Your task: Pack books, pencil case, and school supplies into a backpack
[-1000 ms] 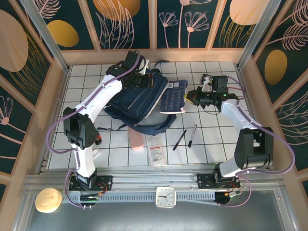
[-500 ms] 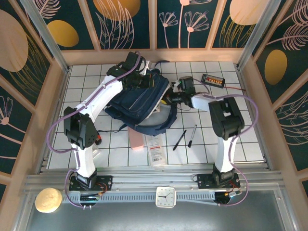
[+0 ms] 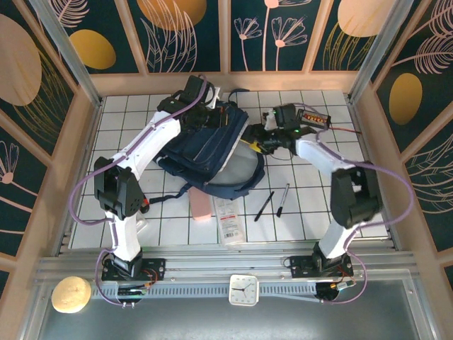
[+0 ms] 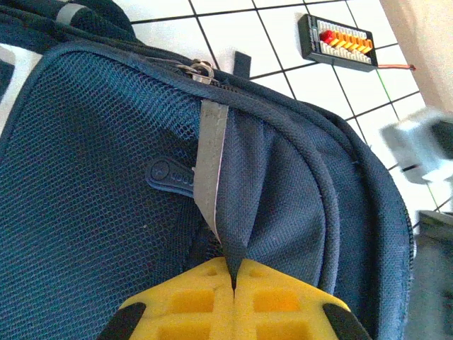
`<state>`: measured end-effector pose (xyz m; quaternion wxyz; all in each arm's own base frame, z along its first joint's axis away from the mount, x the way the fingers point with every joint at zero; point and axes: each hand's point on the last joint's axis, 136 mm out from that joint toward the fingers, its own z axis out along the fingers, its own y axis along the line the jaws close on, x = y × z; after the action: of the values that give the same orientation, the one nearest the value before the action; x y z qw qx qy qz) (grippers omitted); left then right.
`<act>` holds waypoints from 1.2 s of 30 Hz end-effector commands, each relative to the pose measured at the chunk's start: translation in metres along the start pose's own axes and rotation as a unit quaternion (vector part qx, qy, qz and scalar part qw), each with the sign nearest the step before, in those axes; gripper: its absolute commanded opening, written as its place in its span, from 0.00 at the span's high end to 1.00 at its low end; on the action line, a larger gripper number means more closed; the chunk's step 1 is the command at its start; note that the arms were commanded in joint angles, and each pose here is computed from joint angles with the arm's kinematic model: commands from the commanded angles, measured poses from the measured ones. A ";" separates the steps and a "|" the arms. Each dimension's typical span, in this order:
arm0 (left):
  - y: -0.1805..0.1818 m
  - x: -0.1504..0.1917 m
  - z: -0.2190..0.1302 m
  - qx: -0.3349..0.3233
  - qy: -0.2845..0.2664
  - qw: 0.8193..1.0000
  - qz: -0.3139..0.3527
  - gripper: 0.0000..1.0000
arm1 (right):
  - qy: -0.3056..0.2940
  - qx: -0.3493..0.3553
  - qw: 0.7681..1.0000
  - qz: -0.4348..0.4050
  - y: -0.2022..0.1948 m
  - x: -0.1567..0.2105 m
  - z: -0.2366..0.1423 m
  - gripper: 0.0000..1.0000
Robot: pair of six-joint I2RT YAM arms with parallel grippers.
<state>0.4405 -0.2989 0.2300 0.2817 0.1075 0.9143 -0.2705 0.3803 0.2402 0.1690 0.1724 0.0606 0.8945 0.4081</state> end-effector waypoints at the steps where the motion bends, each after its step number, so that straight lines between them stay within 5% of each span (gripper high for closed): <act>1: -0.009 -0.022 0.004 0.029 -0.034 0.999 -0.001 1.00 | 0.004 0.085 0.996 0.000 -0.030 0.034 -0.035 0.38; 5: -0.012 -0.012 0.014 0.048 -0.008 0.999 -0.010 1.00 | 0.007 0.105 0.993 -0.054 -0.016 0.063 -0.046 0.40; 11: -0.012 -0.005 0.008 0.048 -0.008 0.999 -0.011 1.00 | 0.072 0.036 0.993 -0.092 0.025 0.105 0.007 0.37; 18: -0.022 -0.012 0.021 0.072 0.001 0.997 -0.024 0.97 | 0.044 0.119 0.984 -0.122 0.038 0.134 0.047 0.37; 21: -0.011 -0.002 0.028 0.053 0.015 0.998 -0.030 0.83 | 0.045 0.101 0.990 -0.089 0.037 0.146 0.064 0.38; 23: -0.007 0.005 0.020 0.042 0.018 0.998 -0.032 0.65 | 0.059 0.091 0.991 -0.080 0.044 0.155 0.077 0.38; 24: -0.002 0.008 0.014 0.027 0.015 0.999 -0.034 0.52 | 0.062 0.093 0.991 -0.078 0.045 0.158 0.080 0.38; 26: 0.008 0.009 -0.016 -0.008 -0.005 0.999 -0.041 0.03 | 0.063 0.107 0.990 -0.067 0.038 0.160 0.084 0.37; 32: 0.067 0.051 -0.100 -0.104 -0.063 0.984 -0.131 0.01 | 0.040 0.159 0.986 -0.026 -0.013 0.139 0.072 0.37; 36: 0.099 0.106 -0.099 -0.071 -0.052 0.968 -0.234 0.01 | 0.026 0.157 0.987 -0.016 -0.020 0.116 0.072 0.37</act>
<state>0.3533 -0.1690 0.2416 0.3167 -0.0685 0.9119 -0.2518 0.2769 0.3248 0.0828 0.1174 0.0340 0.9521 0.2801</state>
